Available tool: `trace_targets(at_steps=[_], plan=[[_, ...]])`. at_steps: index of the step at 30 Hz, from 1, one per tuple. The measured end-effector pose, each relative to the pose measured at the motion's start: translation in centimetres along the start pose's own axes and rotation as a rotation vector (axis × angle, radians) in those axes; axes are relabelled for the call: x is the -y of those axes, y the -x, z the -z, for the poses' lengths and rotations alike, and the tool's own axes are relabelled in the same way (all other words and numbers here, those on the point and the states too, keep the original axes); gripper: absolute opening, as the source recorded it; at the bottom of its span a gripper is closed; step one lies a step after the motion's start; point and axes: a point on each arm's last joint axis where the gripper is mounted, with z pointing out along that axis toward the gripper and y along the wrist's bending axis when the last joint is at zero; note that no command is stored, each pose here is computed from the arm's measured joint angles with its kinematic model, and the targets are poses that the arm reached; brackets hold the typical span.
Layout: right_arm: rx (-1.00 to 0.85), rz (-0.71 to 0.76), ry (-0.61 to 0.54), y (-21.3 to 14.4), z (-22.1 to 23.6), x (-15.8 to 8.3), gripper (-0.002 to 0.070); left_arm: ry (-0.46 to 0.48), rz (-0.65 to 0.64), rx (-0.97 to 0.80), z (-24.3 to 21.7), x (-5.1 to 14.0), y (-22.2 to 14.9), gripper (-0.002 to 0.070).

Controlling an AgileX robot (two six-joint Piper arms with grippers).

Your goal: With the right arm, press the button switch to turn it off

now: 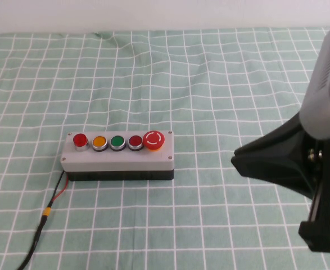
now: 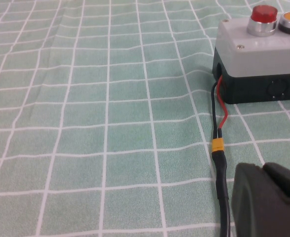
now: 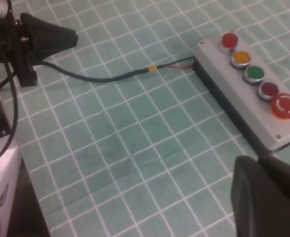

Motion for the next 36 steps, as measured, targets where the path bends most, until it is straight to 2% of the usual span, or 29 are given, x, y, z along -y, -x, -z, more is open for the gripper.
trace_targets(at_steps=[7, 15, 22, 29, 33, 36], plan=[[-0.019, -0.005, 0.021, -0.3, -0.1, -0.2, -0.0016, 0.0, 0.0, 0.0, 0.0, 0.0, 0.0, -0.0003], [0.018, 0.045, -0.077, -2.9, -0.2, 0.4, -0.0016, 0.0, 0.0, 0.0, 0.0, 0.0, 0.0, -0.0003], [0.297, -0.108, -0.269, -10.5, 1.5, 1.1, -0.0016, 0.0, 0.0, 0.0, 0.0, 0.0, 0.0, -0.0003], [0.547, -0.263, -0.556, -19.7, 3.0, 0.5, -0.0016, 0.0, 0.0, 0.0, 0.0, 0.0, 0.0, -0.0003], [0.611, -0.296, -0.714, -23.9, 2.4, 0.1, -0.0016, 0.0, 0.0, 0.0, 0.0, 0.0, 0.0, -0.0003], [0.578, -0.341, -0.796, -26.4, 1.1, 0.4, -0.0016, 0.0, 0.0, 0.0, 0.0, 0.0, 0.0, -0.0003]])
